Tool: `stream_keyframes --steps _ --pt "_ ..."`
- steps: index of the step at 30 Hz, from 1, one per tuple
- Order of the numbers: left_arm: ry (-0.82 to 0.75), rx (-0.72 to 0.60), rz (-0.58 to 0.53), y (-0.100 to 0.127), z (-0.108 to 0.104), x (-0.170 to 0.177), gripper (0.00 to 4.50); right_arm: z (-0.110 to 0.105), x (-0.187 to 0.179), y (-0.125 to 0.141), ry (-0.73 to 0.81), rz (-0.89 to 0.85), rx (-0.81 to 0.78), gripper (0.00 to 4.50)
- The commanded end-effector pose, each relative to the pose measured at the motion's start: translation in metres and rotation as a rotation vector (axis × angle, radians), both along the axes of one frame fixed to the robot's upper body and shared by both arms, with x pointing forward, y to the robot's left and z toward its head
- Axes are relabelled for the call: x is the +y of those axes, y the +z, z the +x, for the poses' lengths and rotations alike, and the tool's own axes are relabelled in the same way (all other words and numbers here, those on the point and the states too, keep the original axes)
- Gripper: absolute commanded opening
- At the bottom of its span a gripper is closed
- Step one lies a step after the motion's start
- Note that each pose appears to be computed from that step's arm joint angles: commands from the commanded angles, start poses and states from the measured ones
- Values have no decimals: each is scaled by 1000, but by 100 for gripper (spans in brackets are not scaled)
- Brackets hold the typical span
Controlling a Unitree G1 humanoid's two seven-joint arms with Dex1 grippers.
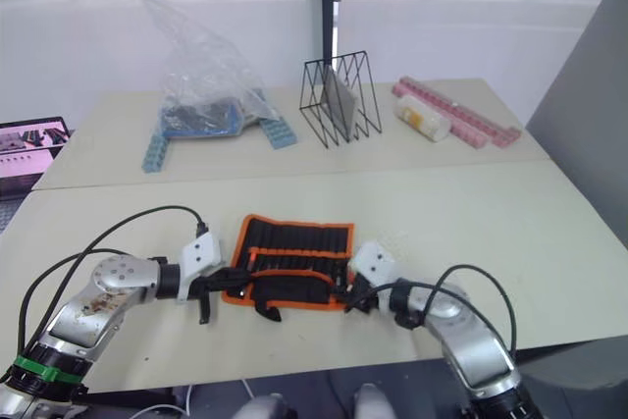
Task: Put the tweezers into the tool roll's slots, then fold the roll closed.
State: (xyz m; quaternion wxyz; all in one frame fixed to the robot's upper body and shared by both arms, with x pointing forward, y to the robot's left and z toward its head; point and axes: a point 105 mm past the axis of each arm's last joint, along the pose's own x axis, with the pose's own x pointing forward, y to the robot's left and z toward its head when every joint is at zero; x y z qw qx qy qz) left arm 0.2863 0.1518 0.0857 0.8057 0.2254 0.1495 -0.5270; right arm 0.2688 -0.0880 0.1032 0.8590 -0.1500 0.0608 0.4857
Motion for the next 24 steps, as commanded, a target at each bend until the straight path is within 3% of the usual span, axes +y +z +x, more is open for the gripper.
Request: stream_keyframes --steps 1,4,5,11,22,24 --pt "-7 -25 12 4 2 1 0 -9 10 21 84 60 -60 257" --pt "-10 -17 11 4 0 0 0 -13 24 22 140 81 -68 257" --pt "-9 -16 14 3 0 0 0 -15 29 22 156 90 -67 203" --pt "-9 -13 13 2 -2 -1 0 -13 47 10 178 57 -70 9" --pt "14 -8 -11 6 -2 0 0 -4 37 -37 99 0 39 4" --pt "20 -1 -35 10 -3 0 62 -4 38 -38 109 4 47 0"
